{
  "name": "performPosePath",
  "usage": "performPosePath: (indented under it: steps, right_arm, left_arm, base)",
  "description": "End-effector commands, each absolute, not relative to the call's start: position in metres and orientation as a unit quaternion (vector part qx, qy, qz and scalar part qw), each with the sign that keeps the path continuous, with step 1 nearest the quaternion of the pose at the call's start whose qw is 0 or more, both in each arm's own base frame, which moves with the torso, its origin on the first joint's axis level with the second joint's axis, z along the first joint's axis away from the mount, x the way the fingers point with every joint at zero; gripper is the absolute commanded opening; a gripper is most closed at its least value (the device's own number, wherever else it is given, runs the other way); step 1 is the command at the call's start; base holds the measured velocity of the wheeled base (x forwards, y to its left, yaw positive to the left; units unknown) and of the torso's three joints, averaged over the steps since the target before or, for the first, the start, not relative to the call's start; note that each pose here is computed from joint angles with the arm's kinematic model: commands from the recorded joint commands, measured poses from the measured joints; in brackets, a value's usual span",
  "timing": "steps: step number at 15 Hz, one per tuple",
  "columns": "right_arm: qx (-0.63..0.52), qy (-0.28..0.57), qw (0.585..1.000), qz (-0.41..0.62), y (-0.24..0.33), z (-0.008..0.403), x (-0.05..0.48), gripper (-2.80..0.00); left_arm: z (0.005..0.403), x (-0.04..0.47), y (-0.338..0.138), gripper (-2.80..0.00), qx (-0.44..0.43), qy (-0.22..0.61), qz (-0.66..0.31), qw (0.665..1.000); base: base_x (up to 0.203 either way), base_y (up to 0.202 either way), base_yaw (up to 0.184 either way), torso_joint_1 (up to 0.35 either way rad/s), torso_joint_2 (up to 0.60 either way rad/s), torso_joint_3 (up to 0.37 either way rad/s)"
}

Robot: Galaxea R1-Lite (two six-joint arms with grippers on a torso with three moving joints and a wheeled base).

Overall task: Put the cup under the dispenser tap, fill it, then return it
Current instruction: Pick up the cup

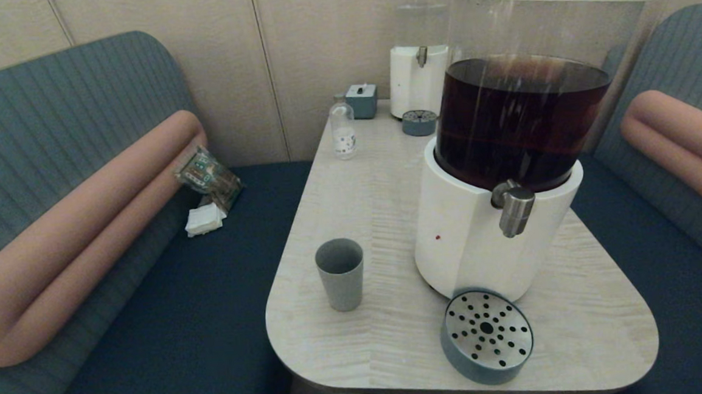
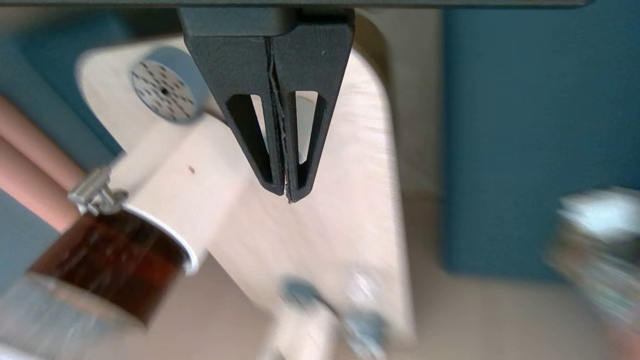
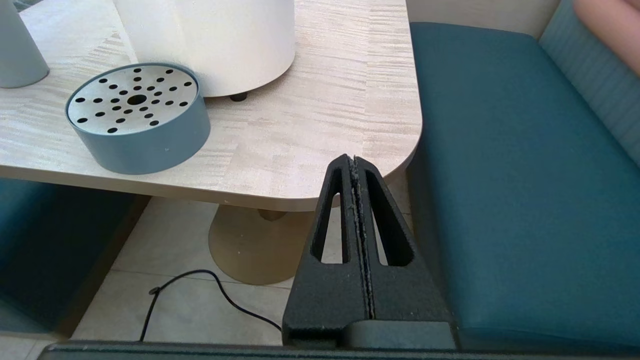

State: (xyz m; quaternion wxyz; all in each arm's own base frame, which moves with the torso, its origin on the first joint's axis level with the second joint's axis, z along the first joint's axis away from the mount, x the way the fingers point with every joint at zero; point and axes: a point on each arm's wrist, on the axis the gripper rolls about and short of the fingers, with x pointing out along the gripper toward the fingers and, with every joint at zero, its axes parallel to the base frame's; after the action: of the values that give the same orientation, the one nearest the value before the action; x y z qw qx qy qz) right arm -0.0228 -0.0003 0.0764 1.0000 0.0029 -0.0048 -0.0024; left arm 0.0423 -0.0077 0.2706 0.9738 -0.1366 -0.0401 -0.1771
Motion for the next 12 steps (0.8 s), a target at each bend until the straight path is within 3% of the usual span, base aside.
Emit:
performPosePath:
  steps: [1,4,6,8,10,12]
  right_arm:
    - [0.003,-0.005,1.000,-0.002,0.000,0.076,-0.023,-2.80]
    - [0.003,-0.005,1.000,-0.002,0.000,0.076,-0.023,-2.80]
    - [0.003,-0.005,1.000,-0.002,0.000,0.076,-0.023,-2.80]
    - [0.003,-0.005,1.000,-0.002,0.000,0.076,-0.023,-2.80]
    - [0.003,-0.005,1.000,-0.002,0.000,0.076,-0.023,-2.80]
    - [0.003,-0.005,1.000,-0.002,0.000,0.076,-0.023,-2.80]
  left_arm:
    - [0.255,0.120,-0.010,-2.80,-0.155,0.049,-0.194,0.967]
    - [0.210,0.200,-0.012,-2.80,-0.158,0.079,-0.216,0.960]
    - [0.183,0.234,-0.014,-2.80,-0.137,0.033,-0.252,0.957]
    - [0.157,0.251,-0.017,-2.80,-0.104,-0.006,-0.305,0.947]
    - [0.128,0.253,-0.018,-2.80,-0.046,0.007,-0.335,0.941]
    - [0.123,0.253,-0.019,-2.80,-0.029,0.004,-0.355,0.935]
  base:
    - [0.000,0.000,0.000,0.000,0.00,0.000]
    - [0.000,0.000,0.000,0.000,0.00,0.000]
    - [0.000,0.000,0.000,0.000,0.00,0.000]
    - [0.000,0.000,0.000,0.000,0.00,0.000]
    - [0.000,0.000,0.000,0.000,0.00,0.000]
    - [0.000,0.000,0.000,0.000,0.00,0.000]
